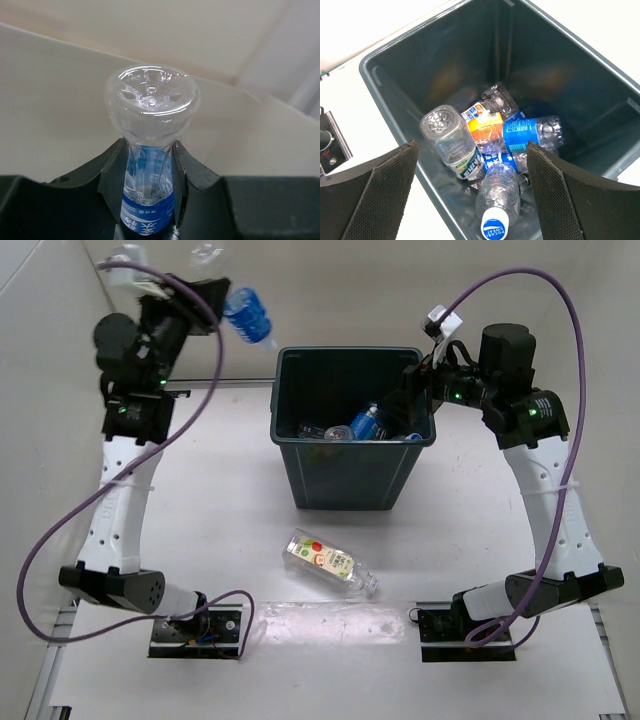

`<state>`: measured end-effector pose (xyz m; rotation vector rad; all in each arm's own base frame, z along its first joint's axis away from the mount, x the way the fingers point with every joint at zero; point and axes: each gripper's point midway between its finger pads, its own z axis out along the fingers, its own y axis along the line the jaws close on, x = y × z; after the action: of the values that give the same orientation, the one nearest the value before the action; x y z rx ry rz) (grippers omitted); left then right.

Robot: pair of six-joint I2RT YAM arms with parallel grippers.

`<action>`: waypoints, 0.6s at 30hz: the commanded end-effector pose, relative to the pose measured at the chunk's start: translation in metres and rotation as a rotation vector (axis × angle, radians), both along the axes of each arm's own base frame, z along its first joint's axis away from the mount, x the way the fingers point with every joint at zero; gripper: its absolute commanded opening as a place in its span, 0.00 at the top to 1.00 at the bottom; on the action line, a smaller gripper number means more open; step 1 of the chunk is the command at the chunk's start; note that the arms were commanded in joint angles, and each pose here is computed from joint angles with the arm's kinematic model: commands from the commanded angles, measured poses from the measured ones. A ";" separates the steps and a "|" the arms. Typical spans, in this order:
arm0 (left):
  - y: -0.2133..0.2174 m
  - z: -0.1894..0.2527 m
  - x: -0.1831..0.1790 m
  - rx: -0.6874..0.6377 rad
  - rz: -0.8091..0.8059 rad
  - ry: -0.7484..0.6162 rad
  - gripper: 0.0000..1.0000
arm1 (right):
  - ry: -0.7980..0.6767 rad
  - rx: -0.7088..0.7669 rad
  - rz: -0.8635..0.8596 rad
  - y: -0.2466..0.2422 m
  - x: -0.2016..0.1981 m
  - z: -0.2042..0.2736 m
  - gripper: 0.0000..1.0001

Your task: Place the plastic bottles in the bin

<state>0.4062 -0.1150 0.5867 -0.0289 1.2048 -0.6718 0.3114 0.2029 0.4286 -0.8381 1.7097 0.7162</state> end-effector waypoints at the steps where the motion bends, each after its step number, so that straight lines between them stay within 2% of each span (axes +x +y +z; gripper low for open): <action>1: -0.065 0.002 -0.020 0.143 -0.187 -0.060 0.75 | -0.056 0.006 0.004 0.000 -0.005 0.012 0.11; 2: -0.084 -0.011 -0.025 0.200 -0.219 -0.038 0.74 | -0.058 0.002 0.004 0.000 -0.005 0.012 0.11; 4: -0.107 -0.028 -0.034 0.261 -0.269 -0.004 0.61 | -0.056 -0.006 -0.010 -0.004 -0.004 0.009 0.11; 6: -0.115 -0.041 -0.038 0.341 -0.249 0.013 0.30 | -0.052 -0.008 -0.021 -0.006 -0.002 0.007 0.11; 7: -0.118 -0.042 -0.039 0.363 -0.231 0.004 0.00 | -0.051 -0.008 -0.023 -0.006 -0.003 0.007 0.11; 14: -0.074 -0.024 -0.034 0.345 -0.056 -0.027 0.00 | -0.056 -0.008 -0.027 -0.005 -0.003 0.008 0.11; 18: -0.044 -0.030 -0.026 0.319 0.050 0.020 0.00 | -0.063 -0.003 -0.054 -0.006 0.001 0.010 0.11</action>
<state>0.3907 -0.1937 0.5421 0.2945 1.3402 -0.5228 0.3156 0.1992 0.4200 -0.8173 1.7399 0.6788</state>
